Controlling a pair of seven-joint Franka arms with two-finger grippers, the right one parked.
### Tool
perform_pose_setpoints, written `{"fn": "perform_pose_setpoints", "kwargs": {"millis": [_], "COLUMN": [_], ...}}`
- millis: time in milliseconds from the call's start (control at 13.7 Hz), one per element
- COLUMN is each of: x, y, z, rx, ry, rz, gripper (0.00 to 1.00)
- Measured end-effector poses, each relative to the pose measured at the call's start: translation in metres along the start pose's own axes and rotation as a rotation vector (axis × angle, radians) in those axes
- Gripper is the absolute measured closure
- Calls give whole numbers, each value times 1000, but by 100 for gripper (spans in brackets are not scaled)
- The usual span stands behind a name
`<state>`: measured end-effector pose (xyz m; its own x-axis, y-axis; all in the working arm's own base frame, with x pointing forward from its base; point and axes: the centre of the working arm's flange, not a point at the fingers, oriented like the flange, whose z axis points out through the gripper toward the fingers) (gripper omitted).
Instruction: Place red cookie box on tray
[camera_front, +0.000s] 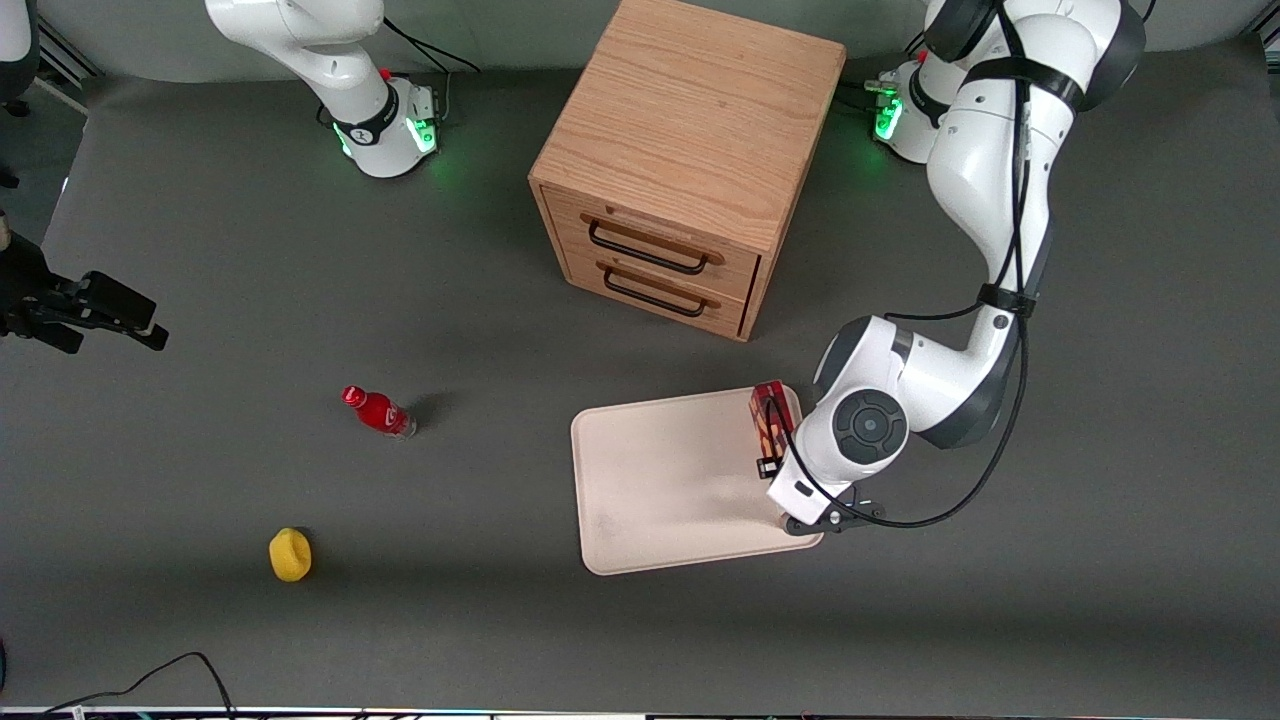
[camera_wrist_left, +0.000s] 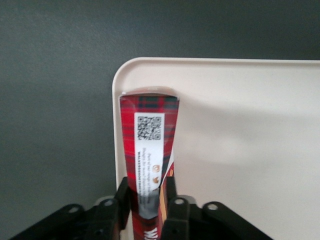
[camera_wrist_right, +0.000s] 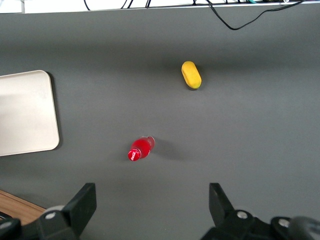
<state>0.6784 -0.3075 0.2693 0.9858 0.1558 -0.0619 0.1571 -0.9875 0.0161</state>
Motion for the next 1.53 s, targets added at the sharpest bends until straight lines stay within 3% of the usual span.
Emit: {"fn": "perform_pose_setpoints", "kwargs": {"millis": [365, 438, 583, 729, 875, 1094, 1167, 1240, 1385, 1531], "x": [20, 23, 26, 28, 26, -1, -12, -30, -63, -77], "y": [-40, -54, -89, -137, -188, -227, -238, -264, -313, -329], "z": [-73, -95, -139, -180, -212, -231, -234, -237, -238, -246], "rx": [57, 64, 66, 28, 2, 39, 48, 52, 63, 69], "ry": [-63, -69, -81, -106, -107, -109, -93, -45, 6, 25], "rz": [-60, -63, -16, 53, 87, 95, 110, 133, 127, 105], "gripper": [6, 0, 0, 0, 0, 0, 0, 0, 0, 0]}}
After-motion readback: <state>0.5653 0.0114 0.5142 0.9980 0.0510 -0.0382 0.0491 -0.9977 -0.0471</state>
